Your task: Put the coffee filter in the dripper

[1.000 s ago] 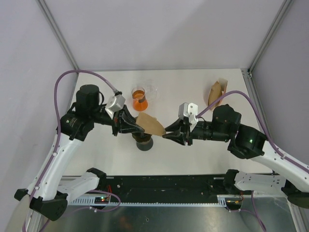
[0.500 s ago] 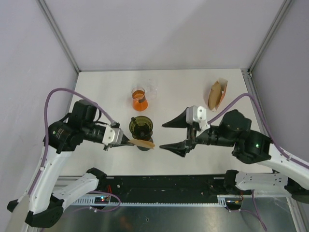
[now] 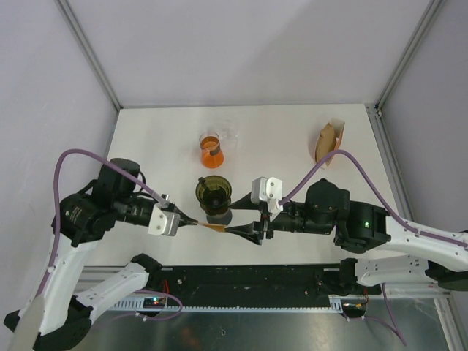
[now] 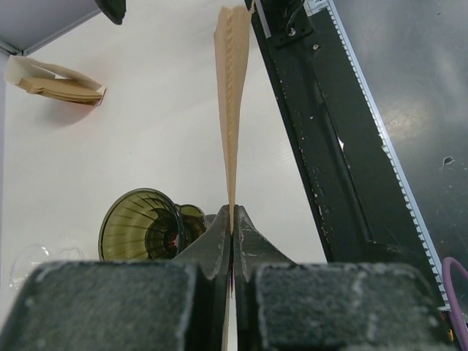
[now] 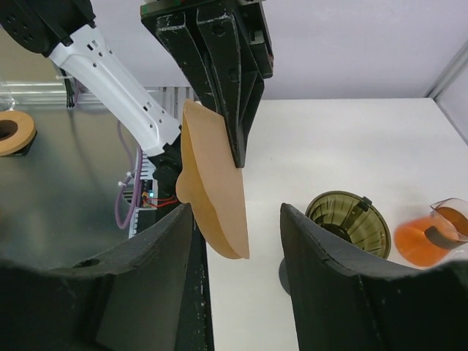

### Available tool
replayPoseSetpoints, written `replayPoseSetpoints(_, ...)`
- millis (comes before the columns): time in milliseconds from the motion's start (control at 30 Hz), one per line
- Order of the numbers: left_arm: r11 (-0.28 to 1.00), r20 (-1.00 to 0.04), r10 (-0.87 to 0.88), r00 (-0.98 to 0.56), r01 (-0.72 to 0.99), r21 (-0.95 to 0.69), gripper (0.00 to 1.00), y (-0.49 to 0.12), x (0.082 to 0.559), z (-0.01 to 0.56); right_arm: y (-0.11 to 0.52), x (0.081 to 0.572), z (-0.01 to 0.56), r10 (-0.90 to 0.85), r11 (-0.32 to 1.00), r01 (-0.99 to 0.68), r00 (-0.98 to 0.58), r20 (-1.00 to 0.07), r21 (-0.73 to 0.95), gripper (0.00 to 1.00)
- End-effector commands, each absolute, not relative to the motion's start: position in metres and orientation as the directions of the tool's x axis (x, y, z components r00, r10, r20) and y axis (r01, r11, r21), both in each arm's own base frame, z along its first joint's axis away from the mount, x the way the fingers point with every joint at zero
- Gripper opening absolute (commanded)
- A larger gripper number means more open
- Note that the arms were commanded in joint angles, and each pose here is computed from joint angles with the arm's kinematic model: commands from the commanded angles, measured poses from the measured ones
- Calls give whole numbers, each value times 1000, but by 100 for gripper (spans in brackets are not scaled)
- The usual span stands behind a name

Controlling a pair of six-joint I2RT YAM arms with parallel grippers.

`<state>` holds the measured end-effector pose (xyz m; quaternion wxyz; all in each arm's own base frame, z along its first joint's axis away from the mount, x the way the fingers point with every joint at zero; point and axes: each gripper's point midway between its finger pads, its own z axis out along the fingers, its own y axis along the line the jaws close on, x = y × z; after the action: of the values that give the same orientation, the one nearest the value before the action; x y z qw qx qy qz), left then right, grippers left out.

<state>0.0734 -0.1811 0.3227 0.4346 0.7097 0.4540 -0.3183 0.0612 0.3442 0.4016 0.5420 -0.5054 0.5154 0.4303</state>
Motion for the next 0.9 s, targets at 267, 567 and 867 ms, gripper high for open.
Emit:
replayPoseSetpoints(267, -237, -844, 374, 384, 920, 313, 0, -178, 63, 322, 345, 66, 412, -68, 141, -979, 137, -988, -145, 51)
replayPoseSetpoints(567, -237, -848, 374, 374, 923, 303, 0, -178, 62, 322, 353, 71, 403, -97, 152, -976, 142, -985, -156, 48)
replayPoseSetpoints(867, -244, -856, 359, 372, 923, 298, 0, -179, 60, 324, 365, 80, 386, -147, 155, -974, 141, -979, -164, 46)
